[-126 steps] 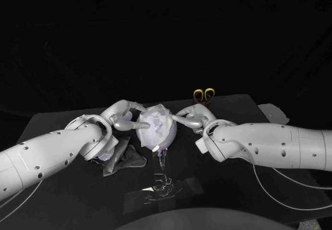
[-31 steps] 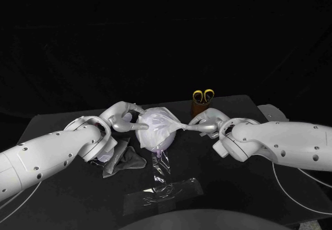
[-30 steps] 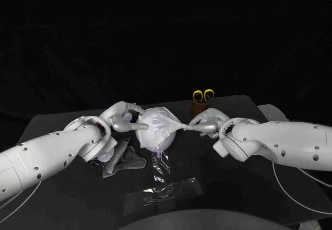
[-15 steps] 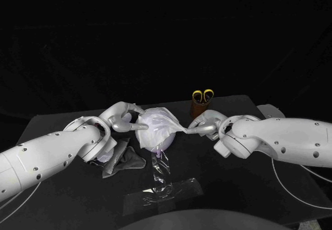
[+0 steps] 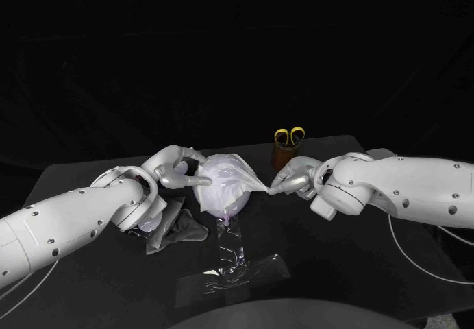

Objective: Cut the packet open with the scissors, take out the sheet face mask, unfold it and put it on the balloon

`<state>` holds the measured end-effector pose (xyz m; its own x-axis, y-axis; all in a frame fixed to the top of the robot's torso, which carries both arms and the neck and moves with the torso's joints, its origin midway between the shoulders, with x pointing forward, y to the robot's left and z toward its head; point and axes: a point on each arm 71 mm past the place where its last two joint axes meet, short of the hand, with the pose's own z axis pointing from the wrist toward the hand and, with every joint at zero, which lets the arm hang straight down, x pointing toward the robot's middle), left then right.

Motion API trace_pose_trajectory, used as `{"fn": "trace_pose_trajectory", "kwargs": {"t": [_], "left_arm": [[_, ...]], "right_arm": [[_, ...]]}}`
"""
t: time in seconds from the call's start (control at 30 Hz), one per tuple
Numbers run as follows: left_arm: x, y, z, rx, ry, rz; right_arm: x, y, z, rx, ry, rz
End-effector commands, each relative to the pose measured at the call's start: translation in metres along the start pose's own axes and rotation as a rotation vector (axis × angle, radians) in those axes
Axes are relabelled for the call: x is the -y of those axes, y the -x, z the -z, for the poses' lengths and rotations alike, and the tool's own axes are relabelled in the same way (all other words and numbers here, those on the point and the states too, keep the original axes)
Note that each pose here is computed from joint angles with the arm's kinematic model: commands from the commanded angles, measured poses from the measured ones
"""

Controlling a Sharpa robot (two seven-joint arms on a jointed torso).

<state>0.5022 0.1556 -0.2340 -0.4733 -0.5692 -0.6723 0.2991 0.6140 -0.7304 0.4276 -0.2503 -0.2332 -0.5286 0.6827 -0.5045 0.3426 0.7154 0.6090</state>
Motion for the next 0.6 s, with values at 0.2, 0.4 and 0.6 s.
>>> {"fn": "trace_pose_trajectory", "kwargs": {"t": [0.2,0.4,0.6], "left_arm": [[-0.0015,-0.0019,-0.0001,-0.006,0.015,0.0],[-0.0017,-0.002,-0.0003,-0.006,0.017,0.0],[-0.002,-0.0022,-0.0004,-0.008,0.02,0.0]], "right_arm": [[-0.007,0.006,-0.001,-0.136,-0.051,0.105],[-0.016,0.013,0.0,-0.206,-0.047,0.144],[-0.023,0.018,0.003,-0.267,-0.043,0.183]]}}
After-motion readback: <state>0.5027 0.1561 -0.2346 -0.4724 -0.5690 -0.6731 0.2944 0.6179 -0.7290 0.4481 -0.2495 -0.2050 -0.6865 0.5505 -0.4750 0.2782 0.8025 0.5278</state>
